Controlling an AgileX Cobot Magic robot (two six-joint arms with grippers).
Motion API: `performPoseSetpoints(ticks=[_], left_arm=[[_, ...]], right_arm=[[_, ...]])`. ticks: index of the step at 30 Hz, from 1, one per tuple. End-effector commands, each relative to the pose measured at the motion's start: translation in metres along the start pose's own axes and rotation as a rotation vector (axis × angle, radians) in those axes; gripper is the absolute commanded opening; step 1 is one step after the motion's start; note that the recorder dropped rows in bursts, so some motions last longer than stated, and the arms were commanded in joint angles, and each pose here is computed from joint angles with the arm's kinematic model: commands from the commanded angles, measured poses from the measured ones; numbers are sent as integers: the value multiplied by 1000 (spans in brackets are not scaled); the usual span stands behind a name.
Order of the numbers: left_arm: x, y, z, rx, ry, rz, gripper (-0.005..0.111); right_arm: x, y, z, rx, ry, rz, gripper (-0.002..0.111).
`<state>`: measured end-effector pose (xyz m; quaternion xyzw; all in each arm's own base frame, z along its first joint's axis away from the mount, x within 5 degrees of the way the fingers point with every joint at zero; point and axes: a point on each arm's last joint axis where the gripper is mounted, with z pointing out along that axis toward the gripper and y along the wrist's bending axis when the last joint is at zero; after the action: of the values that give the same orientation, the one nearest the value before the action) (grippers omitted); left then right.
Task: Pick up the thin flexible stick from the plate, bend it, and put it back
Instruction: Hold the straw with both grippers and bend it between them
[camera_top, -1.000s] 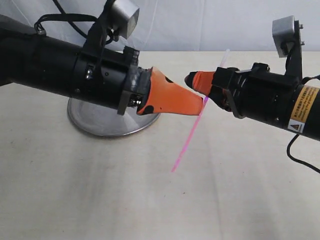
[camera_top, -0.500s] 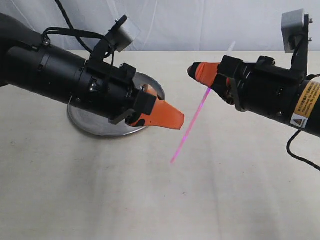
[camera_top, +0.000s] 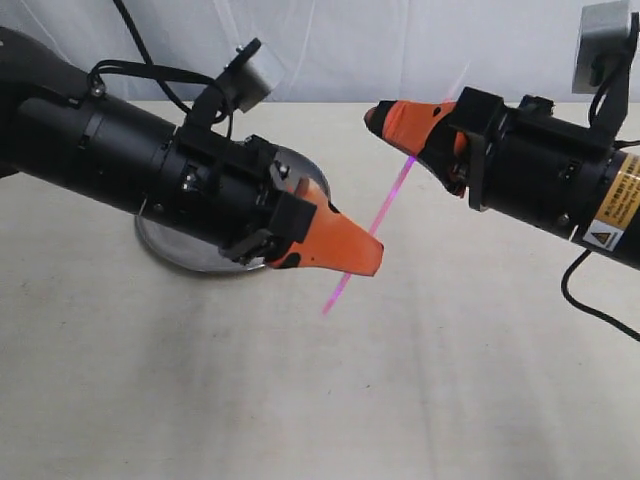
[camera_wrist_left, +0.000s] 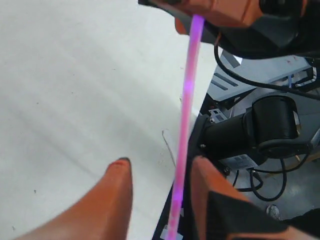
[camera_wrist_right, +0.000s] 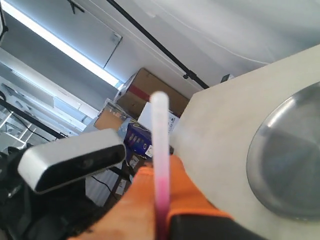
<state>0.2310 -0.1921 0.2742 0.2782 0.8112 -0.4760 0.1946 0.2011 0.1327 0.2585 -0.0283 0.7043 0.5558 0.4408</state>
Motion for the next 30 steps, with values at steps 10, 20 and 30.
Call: performPoseSetpoints(ticks=[10, 20, 30], left_arm=[[-2, -11, 9, 19, -29, 45, 0], [-11, -16, 8, 75, -138, 88, 0], [-24, -16, 5, 59, -280, 141, 0]], right_arm=[[3, -4, -2, 50, 40, -40, -1], [7, -14, -3, 158, 82, -93, -1], [7, -15, -3, 175, 92, -102, -1]])
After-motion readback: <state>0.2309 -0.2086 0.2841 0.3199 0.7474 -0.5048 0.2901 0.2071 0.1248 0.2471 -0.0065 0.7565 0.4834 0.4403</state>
